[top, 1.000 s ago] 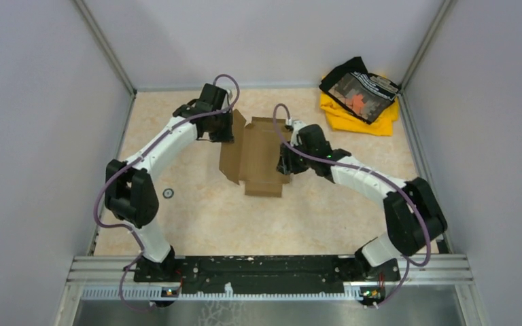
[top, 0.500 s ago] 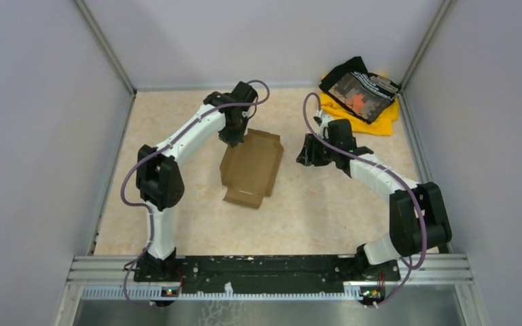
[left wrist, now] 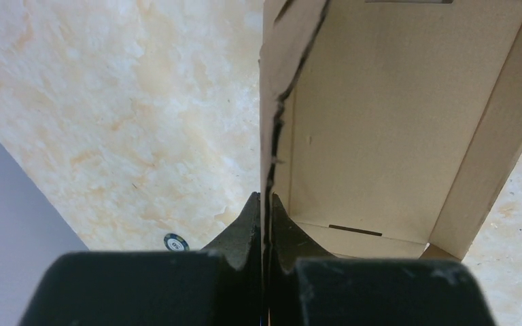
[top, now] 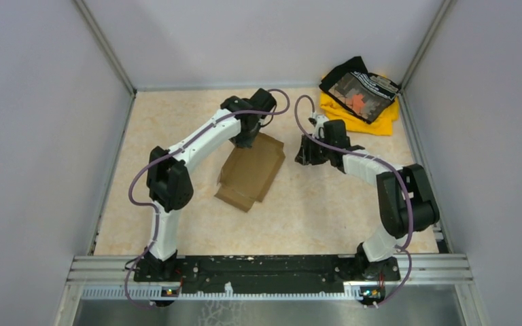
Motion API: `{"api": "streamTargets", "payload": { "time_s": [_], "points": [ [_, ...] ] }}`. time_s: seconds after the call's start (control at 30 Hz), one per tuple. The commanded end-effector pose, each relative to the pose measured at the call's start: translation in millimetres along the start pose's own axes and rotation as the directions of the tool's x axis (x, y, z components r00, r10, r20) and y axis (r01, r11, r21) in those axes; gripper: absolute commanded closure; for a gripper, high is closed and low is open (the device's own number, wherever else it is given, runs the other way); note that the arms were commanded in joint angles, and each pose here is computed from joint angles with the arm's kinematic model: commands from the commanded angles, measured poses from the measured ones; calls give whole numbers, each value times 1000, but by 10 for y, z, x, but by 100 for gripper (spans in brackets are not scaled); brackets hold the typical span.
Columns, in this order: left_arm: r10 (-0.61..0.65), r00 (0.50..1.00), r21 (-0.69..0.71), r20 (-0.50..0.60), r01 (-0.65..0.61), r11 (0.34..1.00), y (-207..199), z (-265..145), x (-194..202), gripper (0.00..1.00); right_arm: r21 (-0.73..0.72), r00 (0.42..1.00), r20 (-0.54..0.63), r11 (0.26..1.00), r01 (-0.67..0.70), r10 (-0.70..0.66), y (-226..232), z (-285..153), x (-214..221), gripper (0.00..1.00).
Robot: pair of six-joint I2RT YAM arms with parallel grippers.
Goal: Fold the paper box
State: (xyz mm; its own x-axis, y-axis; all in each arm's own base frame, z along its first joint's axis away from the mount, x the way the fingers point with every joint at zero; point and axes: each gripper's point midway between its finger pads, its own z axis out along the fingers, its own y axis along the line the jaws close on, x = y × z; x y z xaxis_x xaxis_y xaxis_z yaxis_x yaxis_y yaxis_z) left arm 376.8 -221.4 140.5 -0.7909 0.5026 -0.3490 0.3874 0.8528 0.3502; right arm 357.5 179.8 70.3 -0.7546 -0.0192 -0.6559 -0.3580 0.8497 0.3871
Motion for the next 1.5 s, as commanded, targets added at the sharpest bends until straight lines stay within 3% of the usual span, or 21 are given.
{"api": "streamTargets", "payload": {
  "time_s": [0.0, 0.23, 0.7, 1.03, 1.23, 1.47],
  "points": [
    [43, 996, -26, 80, -41, 999, 42, -189, -180, 96, -10, 972, 201, 992, 128, -123, 64, 53, -654, 57],
    [75, 989, -24, 124, -73, 997, -41, -251, -269, 97, -18, 962, 224, 987, 162, -154, 25, 259, -792, 57],
    [261, 923, -314, 282, -169, 934, 117, -899, -612, 95, -50, 966, 251, 996, 78, -63, -18, 377, -656, 57],
    [452, 863, -519, 226, -287, 805, 9, -1026, -613, 93, -169, 943, 325, 985, -23, 78, -154, 305, -632, 57],
    [533, 824, -561, 194, -352, 749, -151, -1019, -547, 93, -334, 898, 380, 938, -89, 220, -169, 202, -726, 57],
    [591, 792, -597, 155, -401, 695, -441, -977, -430, 93, -468, 889, 351, 877, -105, 294, -35, 274, -848, 59]
  ]
}}
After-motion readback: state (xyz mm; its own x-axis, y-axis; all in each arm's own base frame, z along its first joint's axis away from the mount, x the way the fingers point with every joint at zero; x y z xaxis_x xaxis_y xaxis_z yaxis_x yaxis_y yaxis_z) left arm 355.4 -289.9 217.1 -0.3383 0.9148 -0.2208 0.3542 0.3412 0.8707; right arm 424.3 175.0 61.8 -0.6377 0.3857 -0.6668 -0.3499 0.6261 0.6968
